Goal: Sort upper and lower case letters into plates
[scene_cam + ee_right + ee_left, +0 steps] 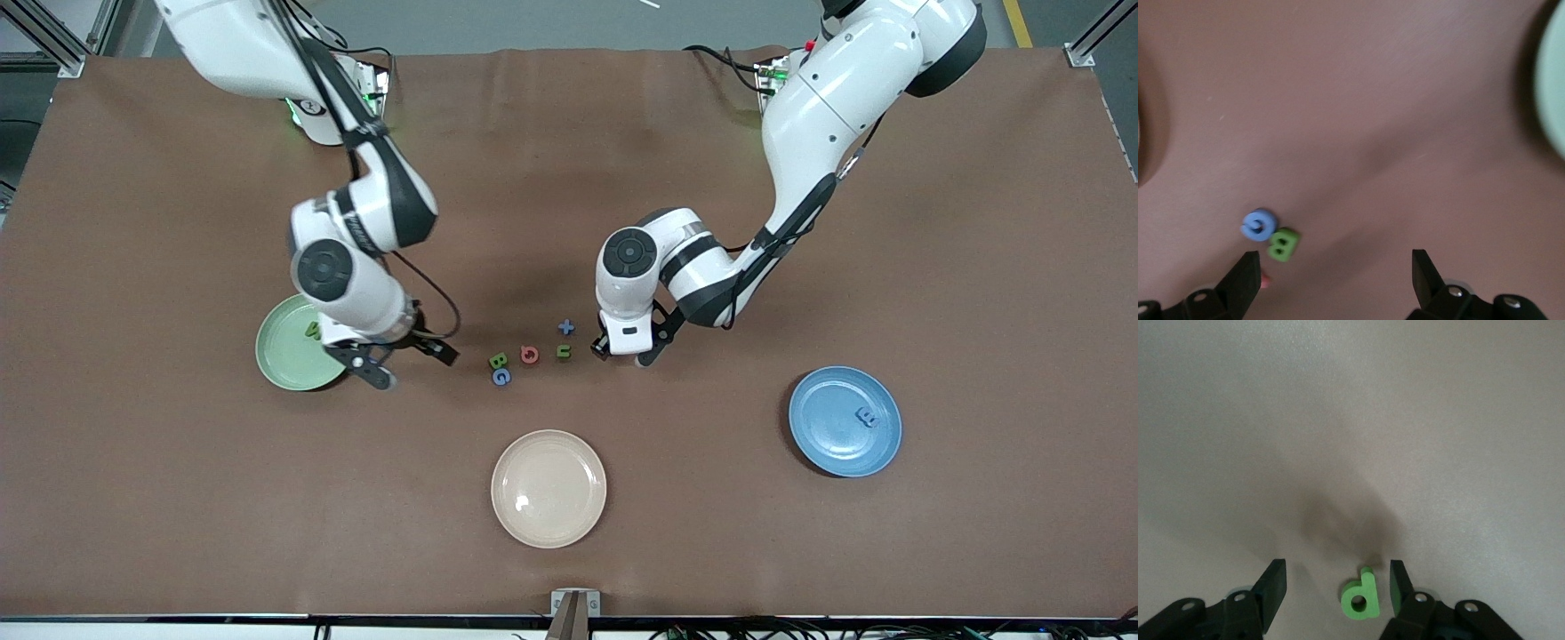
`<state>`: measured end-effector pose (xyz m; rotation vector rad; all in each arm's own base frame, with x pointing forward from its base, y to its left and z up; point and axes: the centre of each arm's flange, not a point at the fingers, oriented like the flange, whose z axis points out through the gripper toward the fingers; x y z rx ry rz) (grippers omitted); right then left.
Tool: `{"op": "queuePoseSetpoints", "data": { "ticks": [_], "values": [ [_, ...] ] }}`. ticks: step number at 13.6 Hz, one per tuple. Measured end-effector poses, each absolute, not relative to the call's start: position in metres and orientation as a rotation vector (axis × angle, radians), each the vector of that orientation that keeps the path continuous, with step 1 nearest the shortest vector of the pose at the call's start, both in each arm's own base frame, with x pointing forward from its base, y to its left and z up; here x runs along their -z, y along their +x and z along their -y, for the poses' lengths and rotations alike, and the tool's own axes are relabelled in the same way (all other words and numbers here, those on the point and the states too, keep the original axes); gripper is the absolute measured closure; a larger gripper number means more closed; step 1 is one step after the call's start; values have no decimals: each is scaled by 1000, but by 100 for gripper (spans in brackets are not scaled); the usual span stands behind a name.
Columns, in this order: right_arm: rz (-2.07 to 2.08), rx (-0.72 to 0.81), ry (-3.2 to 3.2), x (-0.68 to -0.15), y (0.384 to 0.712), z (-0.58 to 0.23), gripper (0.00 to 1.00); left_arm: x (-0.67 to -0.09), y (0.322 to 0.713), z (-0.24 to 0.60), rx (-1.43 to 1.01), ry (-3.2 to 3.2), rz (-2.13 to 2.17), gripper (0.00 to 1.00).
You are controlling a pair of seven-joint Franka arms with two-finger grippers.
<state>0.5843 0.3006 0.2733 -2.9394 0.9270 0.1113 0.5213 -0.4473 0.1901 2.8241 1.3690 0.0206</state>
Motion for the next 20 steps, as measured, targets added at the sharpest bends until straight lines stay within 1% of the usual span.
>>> {"op": "queuePoseSetpoints", "data": {
  "ticks": [2, 4, 6, 9, 10, 11, 12, 13, 14, 15, 16, 17, 18, 19, 20],
  "values": [
    [-926, -107, -2943, -252, 593, -329, 0, -190, 522, 449, -21, 2813, -1380, 30],
    [-906, -92, -2962, -231, 603, -334, 0, -188, 520, 453, -15, 2788, -1392, 32],
    [-873, -39, -2952, -215, 613, -334, 0, -183, 517, 457, -4, 2772, -1398, 33],
    [-846, -20, -2951, -190, 610, -340, 0, -177, 515, 460, 9, 2765, -1391, 36],
    [-847, -22, -2952, -185, 608, -345, 0, -175, 515, 460, 11, 2765, -1392, 40],
    [-852, -25, -2952, -182, 605, -349, 0, -174, 515, 460, 14, 2766, -1393, 40],
    [-854, -25, -2951, -182, 603, -353, 0, -174, 515, 460, 15, 2766, -1393, 46],
    [-857, -27, -2951, -182, 601, -357, 2, -174, 515, 461, 15, 2766, -1393, 46],
    [-858, -30, -2952, -181, 598, -361, 2, -175, 515, 461, 14, 2766, -1393, 52],
    [-863, -33, -2952, -179, 595, -365, 6, -175, 515, 461, 14, 2765, -1393, 52],
    [-860, -36, -2955, -177, 592, -369, 9, -176, 515, 461, 13, 2764, -1392, 59],
    [-858, -39, -2957, -175, 591, -371, 15, -176, 516, 462, 12, 2762, -1392, 69],
    [-856, -39, -2958, -173, 590, -373, 16, -176, 517, 461, 11, 2761, -1393, 69],
    [-857, -38, -2958, -173, 590, -373, 22, -178, 519, 460, 7, 2755, -1397, 73],
    [-858, -37, -2958, -173, 590, -372, 22, -181, 525, 458, -2, 2743, -1404, 72]
  ]
}}
